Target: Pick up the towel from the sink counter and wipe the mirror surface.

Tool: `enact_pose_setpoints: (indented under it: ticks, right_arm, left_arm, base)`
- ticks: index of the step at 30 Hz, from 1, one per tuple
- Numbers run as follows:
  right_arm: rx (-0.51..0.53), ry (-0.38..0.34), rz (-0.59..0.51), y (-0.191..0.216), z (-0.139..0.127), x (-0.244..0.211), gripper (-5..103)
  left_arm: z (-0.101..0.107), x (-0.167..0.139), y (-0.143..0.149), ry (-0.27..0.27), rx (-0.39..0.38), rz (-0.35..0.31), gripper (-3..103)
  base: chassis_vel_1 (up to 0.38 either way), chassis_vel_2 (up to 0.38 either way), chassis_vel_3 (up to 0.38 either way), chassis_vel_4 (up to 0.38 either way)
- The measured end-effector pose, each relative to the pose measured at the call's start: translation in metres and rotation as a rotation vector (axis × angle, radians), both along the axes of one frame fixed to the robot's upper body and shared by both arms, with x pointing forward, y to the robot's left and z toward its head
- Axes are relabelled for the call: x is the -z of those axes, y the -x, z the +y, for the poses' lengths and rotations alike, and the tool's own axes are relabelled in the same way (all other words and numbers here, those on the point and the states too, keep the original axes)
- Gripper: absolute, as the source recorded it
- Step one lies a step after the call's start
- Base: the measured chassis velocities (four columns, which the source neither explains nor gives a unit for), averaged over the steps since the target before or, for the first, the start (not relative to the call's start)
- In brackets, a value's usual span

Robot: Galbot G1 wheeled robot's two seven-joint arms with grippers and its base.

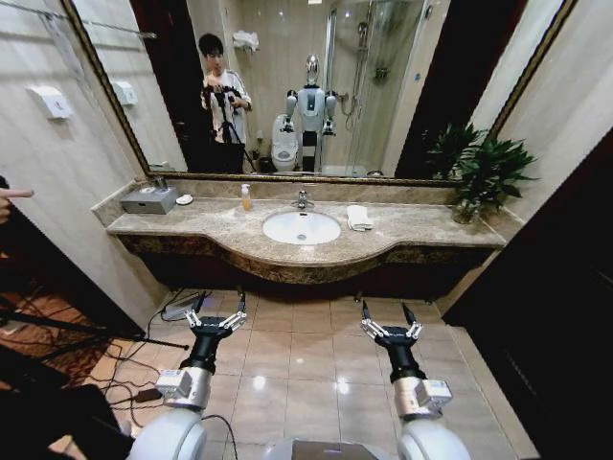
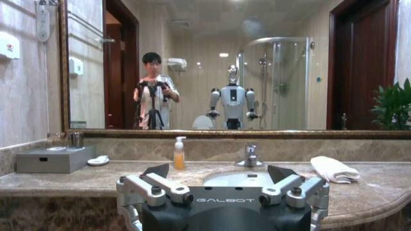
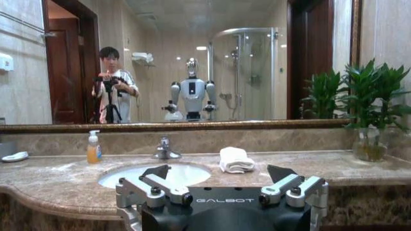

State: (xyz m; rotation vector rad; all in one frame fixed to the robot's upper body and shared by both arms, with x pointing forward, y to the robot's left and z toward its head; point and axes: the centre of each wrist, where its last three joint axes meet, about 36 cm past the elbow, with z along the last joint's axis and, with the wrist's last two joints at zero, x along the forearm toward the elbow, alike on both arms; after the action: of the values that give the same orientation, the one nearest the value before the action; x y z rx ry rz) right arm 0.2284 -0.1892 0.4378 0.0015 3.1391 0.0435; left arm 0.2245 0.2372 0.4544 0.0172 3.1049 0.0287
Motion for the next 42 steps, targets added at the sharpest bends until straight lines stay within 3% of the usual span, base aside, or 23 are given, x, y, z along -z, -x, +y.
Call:
enact_pose_setpoints:
  ticks: [42]
  right_arm:
    - [-0.029, 0.011, 0.003, -0.003, 0.004, 0.014, 100]
  left_arm:
    - [0.000, 0.000, 0.000, 0.000, 0.000, 0.000, 100]
  base:
    - [-0.069, 0.068, 0.065, -0.065]
